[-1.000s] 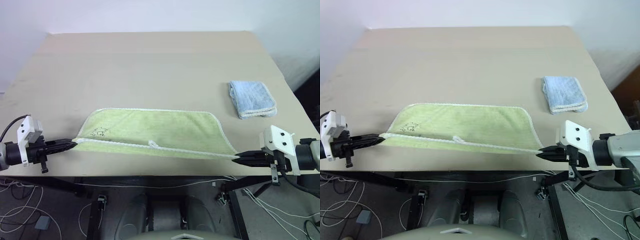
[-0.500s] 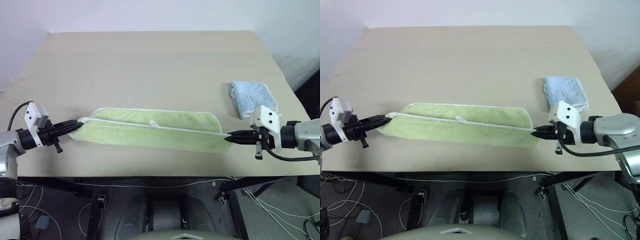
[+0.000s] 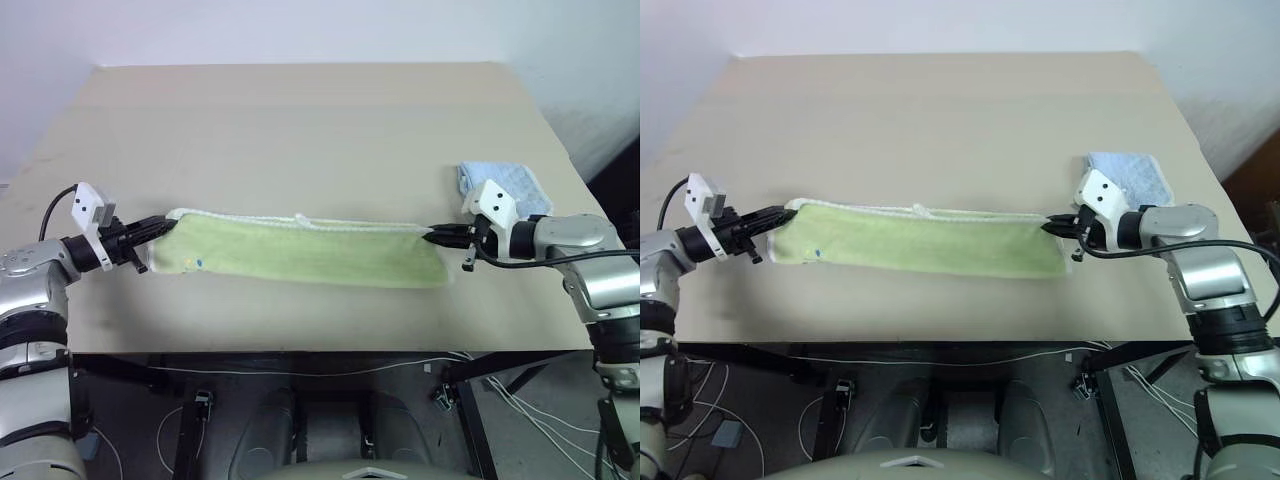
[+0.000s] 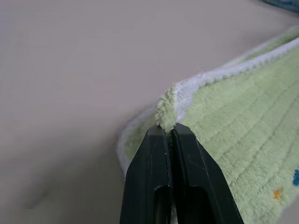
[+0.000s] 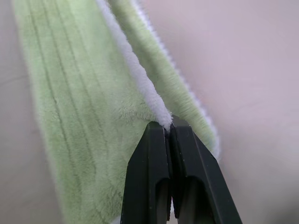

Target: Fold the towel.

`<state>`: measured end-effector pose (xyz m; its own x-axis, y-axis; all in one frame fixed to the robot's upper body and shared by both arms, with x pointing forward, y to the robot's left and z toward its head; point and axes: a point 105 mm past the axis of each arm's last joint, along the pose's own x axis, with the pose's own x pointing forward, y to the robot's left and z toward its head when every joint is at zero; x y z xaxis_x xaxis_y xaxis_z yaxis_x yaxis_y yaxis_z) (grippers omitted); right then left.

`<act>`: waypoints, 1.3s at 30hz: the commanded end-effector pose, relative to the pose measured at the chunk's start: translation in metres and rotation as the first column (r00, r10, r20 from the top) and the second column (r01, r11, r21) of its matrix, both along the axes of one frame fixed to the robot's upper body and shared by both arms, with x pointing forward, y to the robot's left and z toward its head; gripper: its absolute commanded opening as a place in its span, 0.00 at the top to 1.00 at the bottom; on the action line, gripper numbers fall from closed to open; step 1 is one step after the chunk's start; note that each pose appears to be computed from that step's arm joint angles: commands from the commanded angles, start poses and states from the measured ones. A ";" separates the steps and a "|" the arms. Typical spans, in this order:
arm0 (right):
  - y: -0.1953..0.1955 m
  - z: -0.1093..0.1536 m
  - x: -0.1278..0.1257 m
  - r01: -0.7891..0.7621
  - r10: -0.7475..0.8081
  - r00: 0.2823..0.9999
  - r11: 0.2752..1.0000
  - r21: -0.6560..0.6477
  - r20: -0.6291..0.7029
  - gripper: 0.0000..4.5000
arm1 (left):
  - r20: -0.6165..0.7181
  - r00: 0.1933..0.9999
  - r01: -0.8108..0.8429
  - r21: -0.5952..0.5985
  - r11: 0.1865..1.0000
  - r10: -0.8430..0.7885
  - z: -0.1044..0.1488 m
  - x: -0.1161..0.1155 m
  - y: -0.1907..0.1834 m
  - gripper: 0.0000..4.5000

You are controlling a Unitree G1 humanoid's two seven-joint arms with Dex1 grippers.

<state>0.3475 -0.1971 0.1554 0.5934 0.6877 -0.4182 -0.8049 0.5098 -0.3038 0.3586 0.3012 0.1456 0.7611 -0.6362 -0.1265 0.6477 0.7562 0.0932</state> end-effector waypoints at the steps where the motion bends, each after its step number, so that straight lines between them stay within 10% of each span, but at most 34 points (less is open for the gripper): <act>1: -0.001 0.007 0.009 0.026 -0.026 0.998 1.000 0.002 0.051 1.00 | 0.020 1.000 -0.021 0.021 1.000 0.021 0.000 0.005 0.001 0.99; 10: 0.002 0.012 0.022 0.069 -0.075 0.993 0.996 0.060 0.092 1.00 | -0.023 0.999 -0.030 -0.004 1.000 0.030 -0.011 0.001 0.006 0.99; 13: 0.003 0.015 0.025 0.078 -0.086 0.991 0.994 0.079 0.106 1.00 | -0.031 0.998 -0.047 -0.016 0.999 0.046 -0.012 -0.001 0.009 0.84; 24: 0.012 0.013 0.021 0.044 -0.051 0.995 0.995 0.087 0.084 0.27 | -0.021 0.997 -0.070 -0.036 0.997 0.069 -0.012 -0.009 0.018 0.02; 28: -0.003 0.019 0.025 0.134 -0.145 0.986 0.983 0.129 0.084 0.01 | 0.064 0.984 -0.165 -0.003 0.986 0.165 -0.001 -0.009 0.033 0.00; 39: -0.032 0.017 -0.013 0.432 -0.187 0.859 0.765 0.477 -0.477 0.01 | 0.190 0.981 0.054 -0.142 0.988 -0.027 0.055 -0.022 -0.019 0.00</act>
